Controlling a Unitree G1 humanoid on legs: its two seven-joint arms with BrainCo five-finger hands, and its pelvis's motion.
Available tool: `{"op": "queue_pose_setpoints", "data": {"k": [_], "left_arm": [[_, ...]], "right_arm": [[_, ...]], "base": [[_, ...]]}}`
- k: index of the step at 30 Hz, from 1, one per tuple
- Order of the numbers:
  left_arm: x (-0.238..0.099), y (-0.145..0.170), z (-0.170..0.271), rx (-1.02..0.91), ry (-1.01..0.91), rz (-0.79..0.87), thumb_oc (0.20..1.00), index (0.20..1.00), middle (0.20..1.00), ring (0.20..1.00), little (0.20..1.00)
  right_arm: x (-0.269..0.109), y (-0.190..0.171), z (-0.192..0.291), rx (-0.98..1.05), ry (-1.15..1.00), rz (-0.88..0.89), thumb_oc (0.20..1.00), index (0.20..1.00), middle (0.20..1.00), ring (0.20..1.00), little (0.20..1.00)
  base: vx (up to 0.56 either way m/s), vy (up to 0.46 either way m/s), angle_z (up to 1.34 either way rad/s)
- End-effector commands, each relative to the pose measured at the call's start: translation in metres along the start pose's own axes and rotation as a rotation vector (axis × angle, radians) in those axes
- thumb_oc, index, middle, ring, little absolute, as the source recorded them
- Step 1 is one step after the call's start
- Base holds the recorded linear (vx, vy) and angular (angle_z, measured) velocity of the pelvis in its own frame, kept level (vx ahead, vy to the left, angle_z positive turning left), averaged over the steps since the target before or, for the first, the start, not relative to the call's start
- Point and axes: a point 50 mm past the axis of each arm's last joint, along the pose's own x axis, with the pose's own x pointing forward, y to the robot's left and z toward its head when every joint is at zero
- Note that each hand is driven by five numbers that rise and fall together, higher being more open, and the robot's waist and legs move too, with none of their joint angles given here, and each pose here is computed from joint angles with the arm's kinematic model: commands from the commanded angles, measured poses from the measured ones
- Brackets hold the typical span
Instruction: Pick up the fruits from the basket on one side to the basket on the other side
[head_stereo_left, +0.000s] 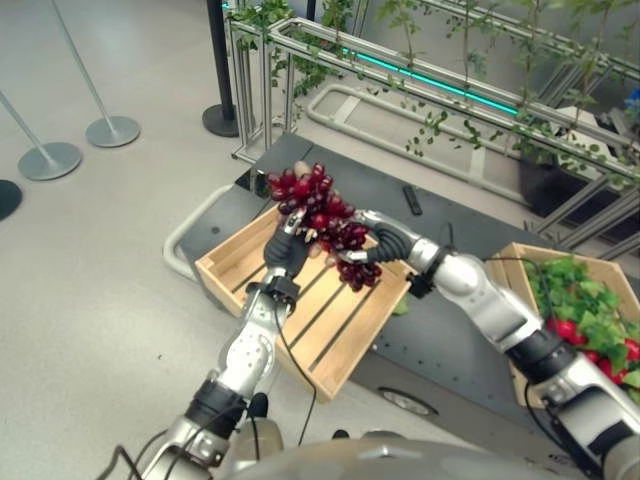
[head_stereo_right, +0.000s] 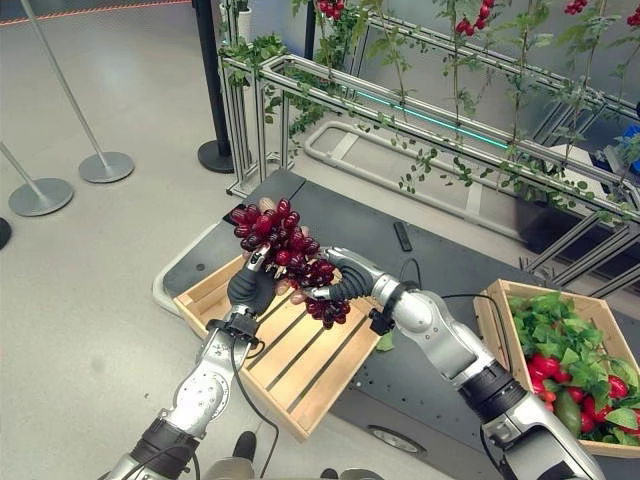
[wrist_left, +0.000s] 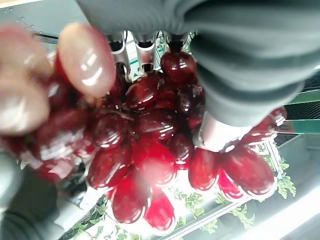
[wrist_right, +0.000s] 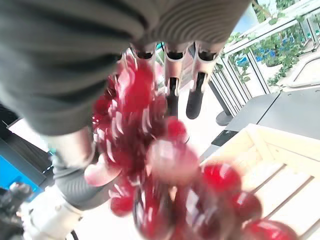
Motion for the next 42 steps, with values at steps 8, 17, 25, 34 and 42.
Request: {"op": "queue_pose_setpoints", "data": {"k": [8,17,25,34,42], "left_arm": [[0.015,-0.073,-0.005,-0.053,-0.009,-0.344,0.2,0.2,0.2,0.2,0.2],[0.018,-0.05,0.02,-0.047,-0.103,-0.253,0.2,0.2,0.2,0.2,0.2],[0.012,-0.024,0.035,-0.042,-0.174,-0.157,0.2,0.2,0.2,0.2,0.2],[0.001,-0.01,0.047,-0.07,-0.241,-0.1,0.2,0.2,0.2,0.2,0.2],[-0.01,0.001,0.06,-0.091,-0.325,-0.063,0.2,0.2,0.2,0.2,0.2]], "right_arm": [[0.005,-0.004,0.015,0.008,-0.077,-0.064,1.0,1.0,1.0,1.0,1.0],[-0.002,-0.002,0.005,0.02,-0.034,-0.059,1.0,1.0,1.0,1.0,1.0],[-0.015,0.0,-0.012,0.07,0.04,-0.09,1.0,1.0,1.0,1.0,1.0],[-0.044,-0.008,-0.039,0.137,0.166,-0.25,1.0,1.0,1.0,1.0,1.0],[-0.076,-0.022,-0.06,0.145,0.282,-0.412,1.0,1.0,1.0,1.0,1.0]], "base": [[0.0,0.0,0.0],[0.01,0.003,0.0],[0.0,0.0,0.0],[0.0,0.0,0.0],[0.0,0.0,0.0]]}}
